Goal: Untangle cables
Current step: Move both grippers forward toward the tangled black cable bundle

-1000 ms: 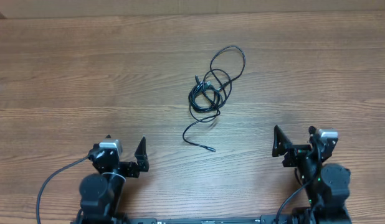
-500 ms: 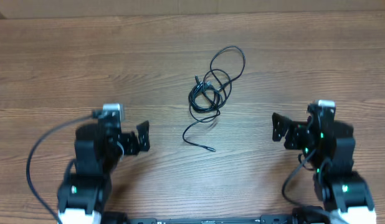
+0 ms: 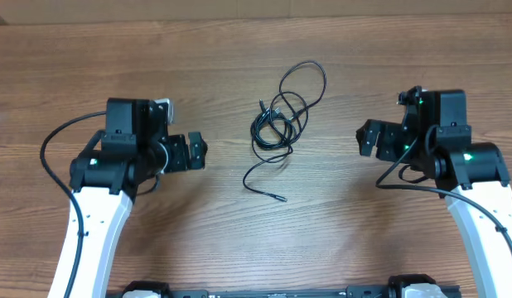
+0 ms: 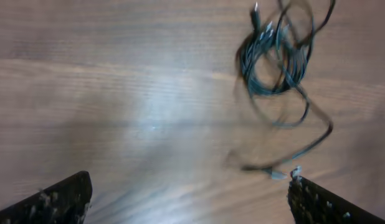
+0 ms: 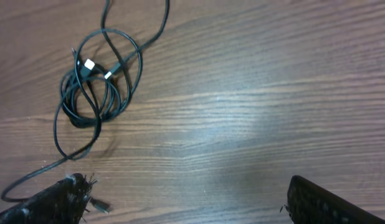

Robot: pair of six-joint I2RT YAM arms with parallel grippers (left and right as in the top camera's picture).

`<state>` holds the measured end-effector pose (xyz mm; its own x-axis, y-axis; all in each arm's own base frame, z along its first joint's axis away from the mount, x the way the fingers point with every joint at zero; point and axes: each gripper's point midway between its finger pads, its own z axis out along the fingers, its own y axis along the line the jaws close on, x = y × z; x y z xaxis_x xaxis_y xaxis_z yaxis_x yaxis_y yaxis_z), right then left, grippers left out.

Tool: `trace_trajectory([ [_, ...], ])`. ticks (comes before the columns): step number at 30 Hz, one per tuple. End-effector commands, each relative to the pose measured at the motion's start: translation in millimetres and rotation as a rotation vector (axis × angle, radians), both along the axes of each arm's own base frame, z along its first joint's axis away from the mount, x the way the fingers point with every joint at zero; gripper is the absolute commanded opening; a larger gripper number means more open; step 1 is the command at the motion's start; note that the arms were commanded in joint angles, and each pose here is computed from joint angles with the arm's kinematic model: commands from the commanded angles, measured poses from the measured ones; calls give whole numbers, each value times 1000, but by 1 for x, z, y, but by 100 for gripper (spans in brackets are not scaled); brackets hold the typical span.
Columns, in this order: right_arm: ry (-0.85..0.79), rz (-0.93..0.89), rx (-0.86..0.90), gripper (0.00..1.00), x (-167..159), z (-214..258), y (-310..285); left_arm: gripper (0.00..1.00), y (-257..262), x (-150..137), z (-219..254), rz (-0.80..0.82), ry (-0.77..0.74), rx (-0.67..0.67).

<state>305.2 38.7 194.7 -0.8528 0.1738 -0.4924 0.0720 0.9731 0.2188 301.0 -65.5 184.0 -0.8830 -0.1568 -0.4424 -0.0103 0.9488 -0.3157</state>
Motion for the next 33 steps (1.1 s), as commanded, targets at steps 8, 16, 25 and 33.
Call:
trace_trajectory([
  [8,-35,-2,9,100,4,14,0,94,-51,77,11,-51,-190,-139],
  [16,-35,-2,9,100,4,14,0,91,-103,96,-36,-155,-89,-121],
  [25,-33,-2,9,100,4,13,0,89,-137,106,-125,-254,6,83],
  [33,-33,-2,9,100,4,13,0,69,-140,97,-166,-267,85,135],
])
